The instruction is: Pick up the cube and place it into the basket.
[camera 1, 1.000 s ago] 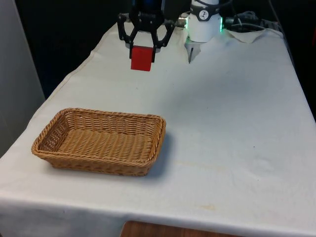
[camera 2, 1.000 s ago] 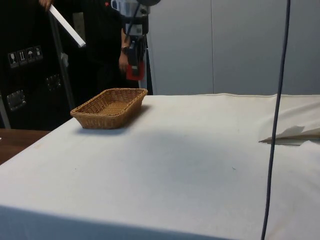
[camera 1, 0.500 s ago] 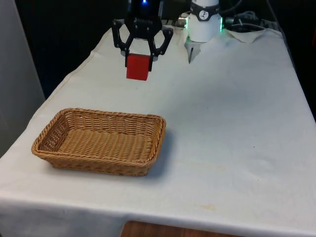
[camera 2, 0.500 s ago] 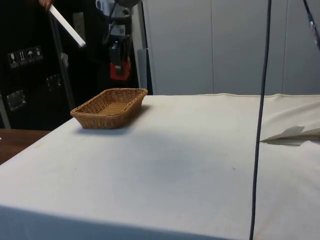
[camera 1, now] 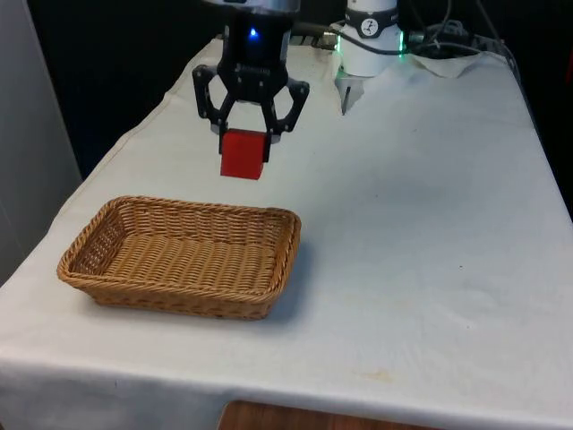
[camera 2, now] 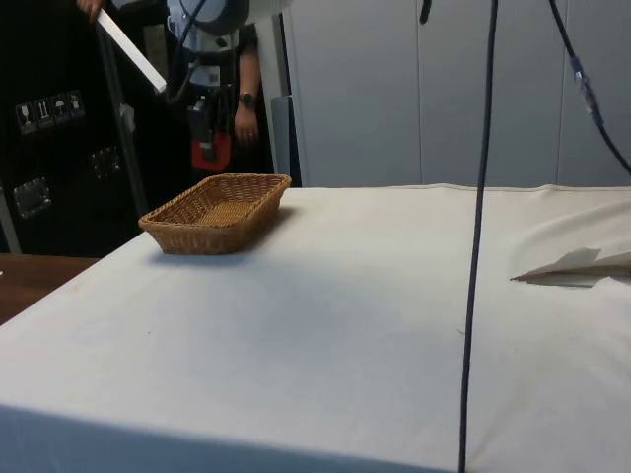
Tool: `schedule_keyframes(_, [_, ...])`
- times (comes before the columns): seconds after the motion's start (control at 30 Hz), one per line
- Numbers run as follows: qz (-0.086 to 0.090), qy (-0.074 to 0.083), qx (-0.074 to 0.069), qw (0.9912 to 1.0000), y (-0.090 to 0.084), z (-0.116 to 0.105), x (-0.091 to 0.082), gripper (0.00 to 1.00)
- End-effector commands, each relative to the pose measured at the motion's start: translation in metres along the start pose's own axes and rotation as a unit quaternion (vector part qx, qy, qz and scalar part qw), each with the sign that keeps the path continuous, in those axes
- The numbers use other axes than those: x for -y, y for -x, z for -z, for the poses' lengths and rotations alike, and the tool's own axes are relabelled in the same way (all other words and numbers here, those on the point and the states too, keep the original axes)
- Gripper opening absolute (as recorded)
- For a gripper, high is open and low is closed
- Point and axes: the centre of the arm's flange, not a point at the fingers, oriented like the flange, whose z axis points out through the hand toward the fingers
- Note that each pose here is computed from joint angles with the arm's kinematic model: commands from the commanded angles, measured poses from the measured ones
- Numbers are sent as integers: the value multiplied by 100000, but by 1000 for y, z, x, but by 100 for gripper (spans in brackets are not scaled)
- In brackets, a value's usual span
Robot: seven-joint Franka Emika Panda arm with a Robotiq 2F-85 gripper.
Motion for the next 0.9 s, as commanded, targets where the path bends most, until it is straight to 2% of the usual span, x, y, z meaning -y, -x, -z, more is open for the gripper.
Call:
schedule_keyframes(0.0, [-2, -556, 83, 99998, -3, -4, -4, 2])
schedule_keyframes(0.03, [-51, -8, -2, 100000, -1, -3, -1, 2])
schedule_keyframes(0.07, [-34, -464, 113, 99999, -4, -7, -5, 2])
schedule_keyframes(0.3, [-654, -486, 577, 99995, -6, -34, -19, 2])
schedule_keyframes(0.33, [-611, 96, 525, 99997, -6, -30, -18, 2])
schedule_keyframes(0.4, [-834, -591, 675, 99992, -7, -41, -22, 2])
schedule_keyframes(0.53, [-1213, -600, 838, 99987, -10, -58, -28, 2])
schedule_keyframes(0.6, [-1344, -207, 819, 99987, -10, -59, -28, 2])
schedule_keyframes(0.87, [-2334, -905, 897, 99965, -16, -95, -39, 2])
